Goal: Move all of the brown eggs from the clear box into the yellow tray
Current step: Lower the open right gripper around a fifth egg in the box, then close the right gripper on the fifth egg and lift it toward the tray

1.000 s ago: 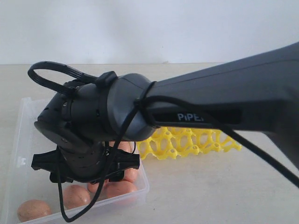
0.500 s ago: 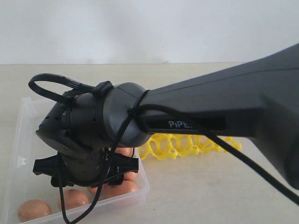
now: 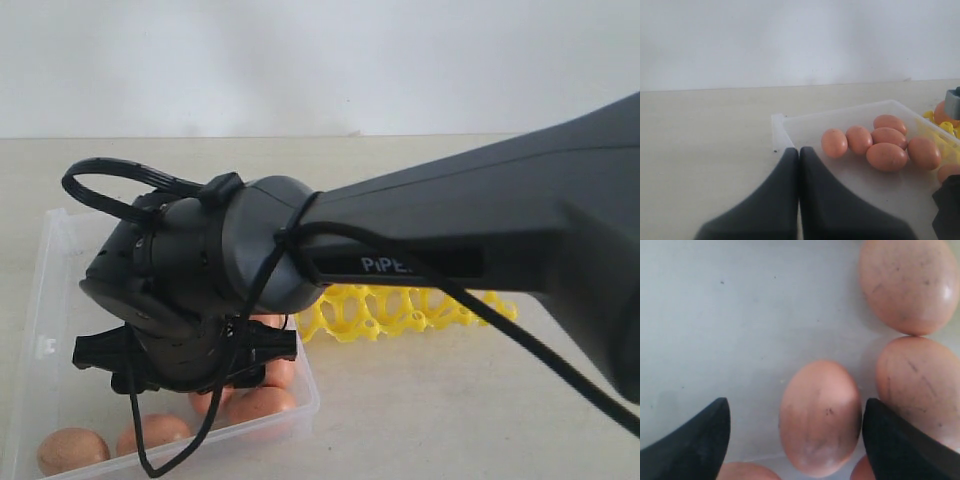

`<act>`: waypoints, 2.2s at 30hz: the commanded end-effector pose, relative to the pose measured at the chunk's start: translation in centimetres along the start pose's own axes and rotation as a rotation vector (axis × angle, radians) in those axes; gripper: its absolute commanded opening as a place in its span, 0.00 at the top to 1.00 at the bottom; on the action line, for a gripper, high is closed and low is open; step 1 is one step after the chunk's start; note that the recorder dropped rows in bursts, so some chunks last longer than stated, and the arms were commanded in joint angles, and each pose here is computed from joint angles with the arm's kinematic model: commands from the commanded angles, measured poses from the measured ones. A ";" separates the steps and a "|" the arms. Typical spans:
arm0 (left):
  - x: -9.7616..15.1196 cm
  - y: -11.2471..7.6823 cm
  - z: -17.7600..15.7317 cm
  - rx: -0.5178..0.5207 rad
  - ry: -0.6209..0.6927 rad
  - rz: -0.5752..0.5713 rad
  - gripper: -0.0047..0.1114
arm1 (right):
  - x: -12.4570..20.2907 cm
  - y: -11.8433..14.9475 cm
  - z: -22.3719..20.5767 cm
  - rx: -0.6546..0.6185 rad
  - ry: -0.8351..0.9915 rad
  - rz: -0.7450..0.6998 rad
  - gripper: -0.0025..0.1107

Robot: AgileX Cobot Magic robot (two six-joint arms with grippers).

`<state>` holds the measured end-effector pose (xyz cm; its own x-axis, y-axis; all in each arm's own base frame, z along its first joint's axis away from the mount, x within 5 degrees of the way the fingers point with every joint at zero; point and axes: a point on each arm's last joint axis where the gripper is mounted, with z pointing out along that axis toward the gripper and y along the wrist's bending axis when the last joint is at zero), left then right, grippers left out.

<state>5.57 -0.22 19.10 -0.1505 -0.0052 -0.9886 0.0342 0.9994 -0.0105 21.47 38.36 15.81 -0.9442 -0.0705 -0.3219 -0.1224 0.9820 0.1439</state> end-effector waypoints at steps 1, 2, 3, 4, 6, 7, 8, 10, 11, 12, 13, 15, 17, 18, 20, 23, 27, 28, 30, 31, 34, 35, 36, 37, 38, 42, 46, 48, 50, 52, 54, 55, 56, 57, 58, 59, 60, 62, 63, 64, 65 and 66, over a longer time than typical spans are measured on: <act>-0.1 -0.1 0.0 0.008 -0.007 -0.004 1.00 | -0.2 -0.1 0.4 0.010 -0.013 -0.034 0.36; -0.1 -0.1 0.0 0.008 -0.007 -0.004 1.00 | -0.2 -0.1 0.4 0.010 -0.011 -0.037 0.36; -0.1 -0.1 0.0 0.008 -0.007 -0.004 1.00 | -0.1 -0.1 0.6 0.016 -0.005 -0.044 0.36; -0.1 -0.1 0.0 0.008 -0.007 -0.004 1.00 | -0.1 -0.2 0.7 0.026 -0.001 -0.049 0.36; -0.1 -0.1 0.0 0.008 -0.007 -0.004 1.00 | 0.0 -0.3 0.8 0.033 0.004 -0.064 0.36; -0.1 -0.1 0.0 0.008 -0.007 -0.004 1.00 | 0.0 -0.3 0.9 0.038 0.004 -0.074 0.36; -0.1 -0.1 0.0 0.008 -0.007 -0.004 1.00 | 0.0 -0.3 0.9 0.040 0.005 -0.080 0.36; -0.1 -0.1 0.0 0.008 -0.007 -0.004 1.00 | 0.0 -0.3 1.0 0.043 0.004 -0.096 0.36; -0.1 -0.1 0.0 0.008 -0.007 -0.004 1.00 | 0.0 -0.4 1.0 0.045 0.005 -0.101 0.36; -0.1 -0.1 0.0 0.008 -0.007 -0.004 1.00 | 0.0 -0.4 1.1 0.046 0.006 -0.104 0.36; -0.1 -0.1 0.0 0.008 -0.007 -0.004 1.00 | 0.0 -0.4 1.1 0.046 0.006 -0.104 0.36; -0.1 -0.1 0.0 0.008 -0.007 -0.004 1.00 | 0.1 -0.4 1.2 0.048 0.008 -0.104 0.36; -0.1 -0.1 0.0 0.008 -0.007 -0.004 1.00 | 0.1 -0.4 1.2 0.049 0.006 -0.118 0.36; -0.1 -0.1 0.0 0.008 -0.007 -0.004 1.00 | 0.0 -0.4 1.2 0.049 0.005 -0.121 0.36; -0.1 -0.1 0.0 0.008 -0.007 -0.004 1.00 | 0.0 -0.4 1.2 0.052 0.001 -0.131 0.36; -0.1 -0.1 0.0 0.008 -0.007 -0.004 1.00 | -0.1 -0.4 1.2 0.055 -0.006 -0.139 0.36; -0.1 -0.1 0.0 0.008 -0.007 -0.004 1.00 | -0.3 -0.6 1.3 0.058 -0.007 -0.133 0.36; -0.1 -0.1 0.0 0.008 -0.007 -0.004 1.00 | -0.4 -0.7 1.3 0.059 -0.007 -0.130 0.36; -0.1 -0.1 0.0 0.008 -0.007 -0.004 1.00 | -0.4 -0.7 1.3 0.059 -0.008 -0.132 0.36; -0.1 -0.1 0.0 0.008 -0.007 -0.004 1.00 | -0.4 -0.7 1.3 0.060 -0.010 -0.133 0.36; -0.1 -0.1 0.0 0.008 -0.007 -0.004 1.00 | -0.3 -0.7 1.6 0.065 -0.006 -0.135 0.36; -0.1 -0.1 0.0 0.008 -0.007 -0.004 1.00 | -0.3 -0.8 1.6 0.070 -0.003 -0.135 0.36; -0.1 -0.1 0.0 0.008 -0.007 -0.004 1.00 | -0.3 -0.8 1.7 0.073 -0.002 -0.135 0.38; -0.1 -0.1 0.0 0.008 -0.007 -0.004 1.00 | -0.2 -0.8 1.7 0.078 0.001 -0.135 0.39; -0.1 -0.1 0.0 0.008 -0.007 -0.004 1.00 | -0.2 -0.8 1.9 0.080 0.003 -0.136 0.42; -0.1 -0.1 0.0 0.008 -0.007 -0.004 1.00 | -0.1 -0.9 2.1 0.085 0.009 -0.134 0.54; -0.1 -0.1 0.0 0.008 -0.007 -0.004 1.00 | -0.1 -0.9 2.1 0.085 0.011 -0.162 0.64; -0.1 -0.1 0.0 0.008 -0.007 -0.004 1.00 | -0.1 -0.9 2.1 0.086 0.012 -0.174 0.70; -0.1 -0.1 0.0 0.008 -0.007 -0.004 1.00 | -0.1 -0.8 2.0 0.079 0.009 -0.209 0.80; -0.1 -0.1 0.0 0.008 -0.007 -0.004 1.00 | -0.4 -0.5 1.5 0.052 -0.017 -0.292 0.91; -0.1 -0.1 0.0 0.008 -0.007 -0.004 1.00 | -0.8 -0.2 0.5 0.033 -0.068 -0.375 0.98; -0.1 -0.1 0.0 0.008 -0.007 -0.004 1.00 | -1.0 -0.1 -0.1 0.035 -0.096 -0.400 0.98; -0.1 -0.1 0.0 0.008 -0.007 -0.004 1.00 | -1.3 -0.2 -0.6 0.051 -0.122 -0.426 0.98; -0.1 -0.1 0.0 0.008 -0.007 -0.004 1.00 | -1.5 -0.3 -1.1 0.071 -0.145 -0.450 0.98; -0.1 -0.1 0.0 0.008 -0.007 -0.004 1.00 | -1.7 -0.4 -1.3 0.094 -0.161 -0.469 0.98; -0.1 -0.1 0.0 0.008 -0.007 -0.004 1.00 | -1.9 -0.6 -1.8 0.116 -0.176 -0.481 0.98; -0.1 0.0 0.0 0.005 -0.007 -0.004 1.00 | -2.1 -0.8 -2.2 0.137 -0.188 -0.488 0.98; -0.1 0.0 0.0 0.005 -0.007 -0.004 1.00 | -2.6 -1.2 -2.8 0.166 -0.209 -0.485 0.98; -0.1 0.0 0.0 0.005 -0.007 -0.004 1.00 | -2.7 -1.3 -2.8 0.168 -0.210 -0.480 0.98; -0.1 0.0 0.0 0.005 -0.007 -0.004 1.00 | -3.1 -1.5 -3.3 0.160 -0.223 -0.472 0.98; -0.1 0.0 0.0 0.005 -0.007 -0.004 1.00 | -3.4 -1.5 -3.6 0.147 -0.235 -0.463 0.98; -0.1 0.0 0.0 0.005 -0.007 -0.004 1.00 | -3.7 -1.5 -3.9 0.133 -0.249 -0.458 0.98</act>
<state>5.57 -0.22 19.10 -0.1505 -0.0052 -0.9886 0.0342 0.9994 -0.0105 23.23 36.92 18.72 -0.7165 -0.4958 -0.4906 -0.4650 0.8638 -0.1939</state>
